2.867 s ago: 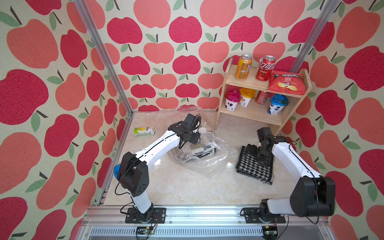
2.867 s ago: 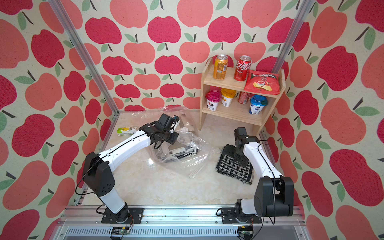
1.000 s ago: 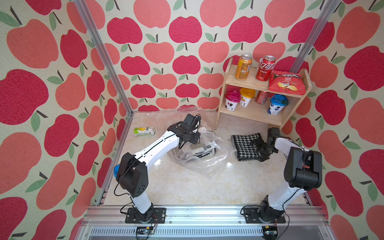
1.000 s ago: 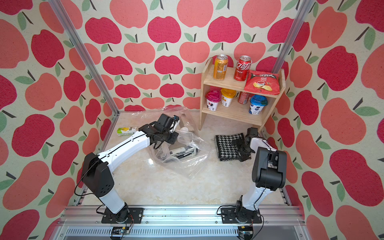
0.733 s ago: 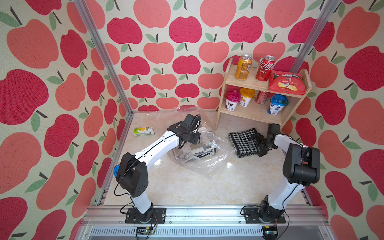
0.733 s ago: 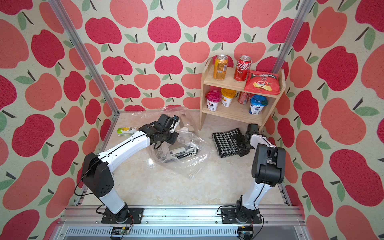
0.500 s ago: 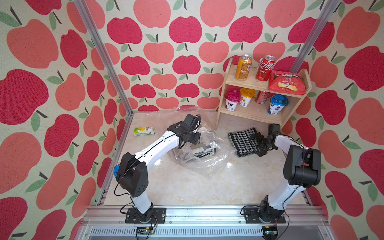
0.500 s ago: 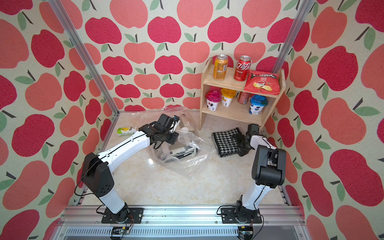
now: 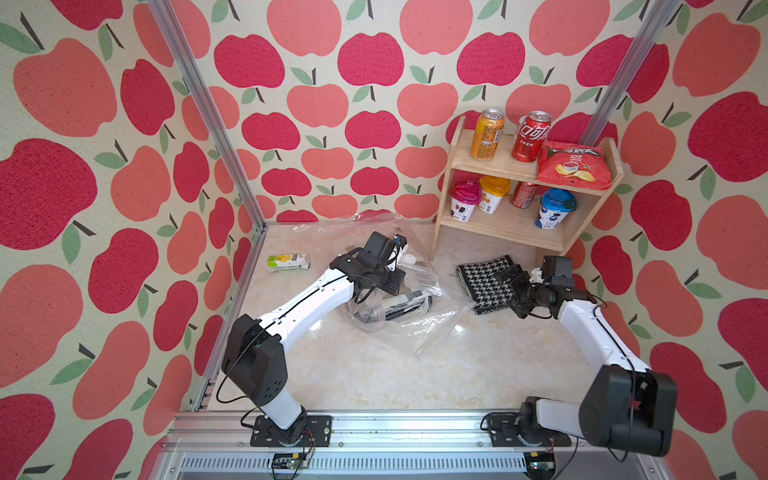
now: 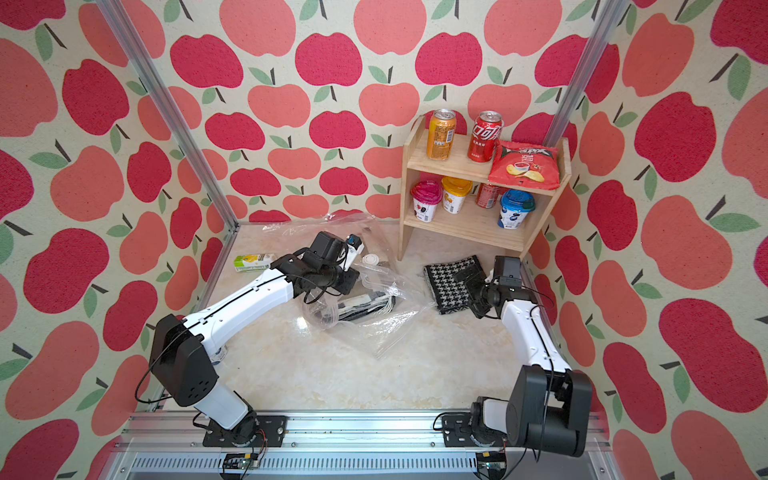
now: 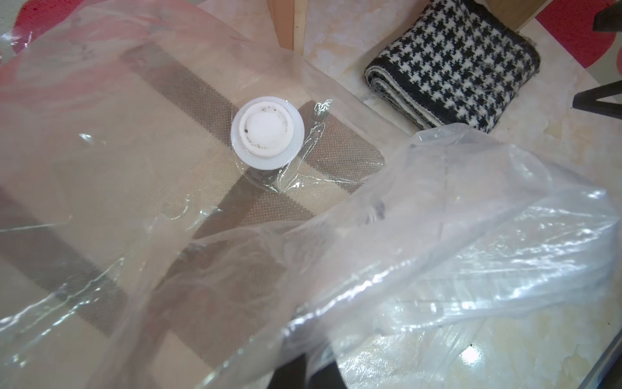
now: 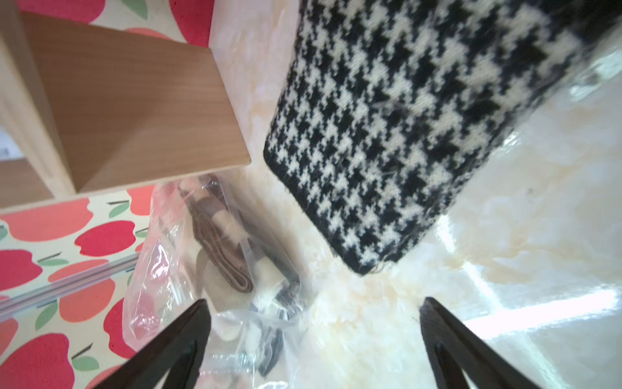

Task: Take the scarf out of the vacuum bag
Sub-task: Move the scarf to the center of the board, then take out the scarf from the vacuum bag.

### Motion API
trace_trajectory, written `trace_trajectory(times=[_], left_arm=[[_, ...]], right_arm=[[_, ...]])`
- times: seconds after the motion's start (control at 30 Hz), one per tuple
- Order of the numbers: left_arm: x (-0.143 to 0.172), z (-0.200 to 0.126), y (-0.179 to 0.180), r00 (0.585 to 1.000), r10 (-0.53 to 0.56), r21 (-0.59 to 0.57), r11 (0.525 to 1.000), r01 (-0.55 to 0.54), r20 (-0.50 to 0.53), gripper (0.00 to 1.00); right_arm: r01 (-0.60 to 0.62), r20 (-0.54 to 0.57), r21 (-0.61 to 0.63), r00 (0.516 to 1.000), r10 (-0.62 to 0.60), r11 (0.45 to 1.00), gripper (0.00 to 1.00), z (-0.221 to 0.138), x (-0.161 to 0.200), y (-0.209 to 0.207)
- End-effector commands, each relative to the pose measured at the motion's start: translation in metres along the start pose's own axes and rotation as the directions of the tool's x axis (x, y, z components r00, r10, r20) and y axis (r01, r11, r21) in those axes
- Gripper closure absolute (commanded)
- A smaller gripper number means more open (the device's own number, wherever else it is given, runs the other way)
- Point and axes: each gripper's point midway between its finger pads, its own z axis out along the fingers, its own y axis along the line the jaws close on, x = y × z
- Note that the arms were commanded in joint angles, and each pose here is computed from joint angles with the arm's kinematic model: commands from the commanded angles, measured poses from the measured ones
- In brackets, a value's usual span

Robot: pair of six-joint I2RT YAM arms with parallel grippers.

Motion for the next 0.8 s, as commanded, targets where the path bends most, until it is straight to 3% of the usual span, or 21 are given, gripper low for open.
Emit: trace_trajectory(times=[0.0,0.23,0.4,0.77], left_arm=[[-0.006,0.001,-0.010,0.999,0.012,0.047,0.999,-0.013,0.032,1.00],[-0.019,0.002,-0.006,0.998,-0.017,0.020,1.000,0.016,0.062,1.00],[-0.034,0.004,-0.008,0.997,-0.025,0.025,0.999,0.023,0.077,1.00],[-0.043,-0.002,-0.007,0.996,-0.017,0.016,1.000,0.015,0.093,1.00]], right_arm=[[0.122,-0.042,-0.093,0.991,-0.126,0.988,0.00,-0.015,0.043,0.019],[0.317,-0.013,-0.252,0.943,-0.331,0.914,0.00,-0.040,0.120,0.057],[0.390,-0.006,-0.308,0.911,-0.412,0.868,0.00,-0.028,0.170,0.068],[0.603,-0.030,-0.200,0.784,-0.620,0.772,0.04,0.030,0.235,0.081]])
